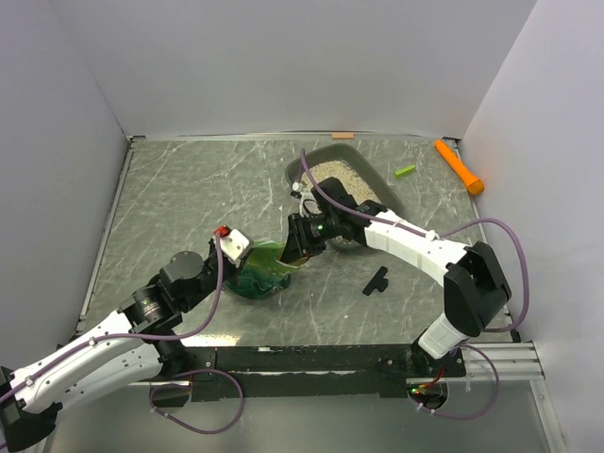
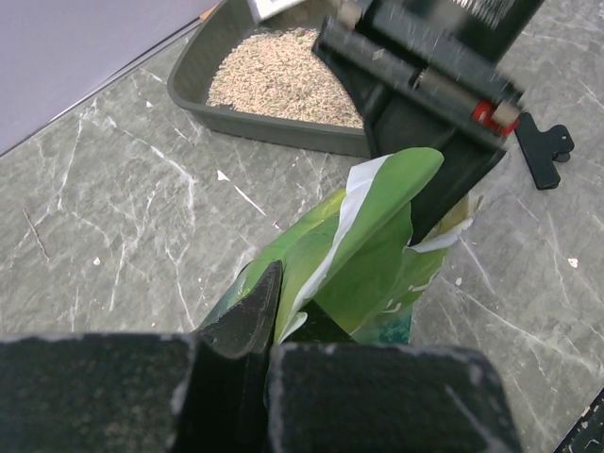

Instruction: Fill the litter box with clean litter

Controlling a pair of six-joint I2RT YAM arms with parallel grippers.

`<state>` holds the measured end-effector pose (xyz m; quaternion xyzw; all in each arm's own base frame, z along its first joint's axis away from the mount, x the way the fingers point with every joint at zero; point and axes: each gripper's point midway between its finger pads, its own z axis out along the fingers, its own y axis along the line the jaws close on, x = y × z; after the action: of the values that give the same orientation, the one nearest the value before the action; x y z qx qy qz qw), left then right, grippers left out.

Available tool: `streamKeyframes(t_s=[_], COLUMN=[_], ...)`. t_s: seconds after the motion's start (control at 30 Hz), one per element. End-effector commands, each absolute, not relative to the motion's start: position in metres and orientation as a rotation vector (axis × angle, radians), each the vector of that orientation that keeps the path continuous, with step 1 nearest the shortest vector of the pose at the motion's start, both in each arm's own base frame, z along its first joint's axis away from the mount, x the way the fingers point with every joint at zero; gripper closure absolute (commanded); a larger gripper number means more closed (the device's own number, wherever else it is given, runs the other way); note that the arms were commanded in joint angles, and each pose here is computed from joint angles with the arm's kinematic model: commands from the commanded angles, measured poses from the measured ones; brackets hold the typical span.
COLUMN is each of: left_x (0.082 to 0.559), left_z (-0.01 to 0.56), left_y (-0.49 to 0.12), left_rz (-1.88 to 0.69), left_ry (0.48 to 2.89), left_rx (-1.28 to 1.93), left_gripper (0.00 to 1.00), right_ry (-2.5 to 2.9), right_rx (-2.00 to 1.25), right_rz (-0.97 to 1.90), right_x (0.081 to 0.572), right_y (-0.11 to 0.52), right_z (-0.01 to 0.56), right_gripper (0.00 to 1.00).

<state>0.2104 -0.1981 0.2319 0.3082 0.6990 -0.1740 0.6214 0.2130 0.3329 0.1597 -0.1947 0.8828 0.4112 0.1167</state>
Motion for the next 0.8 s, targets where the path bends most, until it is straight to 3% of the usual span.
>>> streamKeyframes(t_s=[0.0,0.17,0.77], left_x=[0.210,0.210,0.212], left_z=[0.248,0.247,0.236], left_y=[-0.197,-0.197,-0.199], left_rz=[-0.422,-0.419,-0.402], left_ry=[1.588,1.590,1.624], left_rx=[0.668,0.669,0.691], left_gripper=[0.99,0.99,0.99], right_ry=[2.577,2.476,2.143], right_rx=[-0.524,-0.490,-0.442], right_rz=[1.348,1.559,1.851], right_x=[0.209,0.199,0.174], right_y=[0.352,0.362,0.333], right_z=[0.133,0.135,0.187], right_gripper=[1.00,1.00,1.00])
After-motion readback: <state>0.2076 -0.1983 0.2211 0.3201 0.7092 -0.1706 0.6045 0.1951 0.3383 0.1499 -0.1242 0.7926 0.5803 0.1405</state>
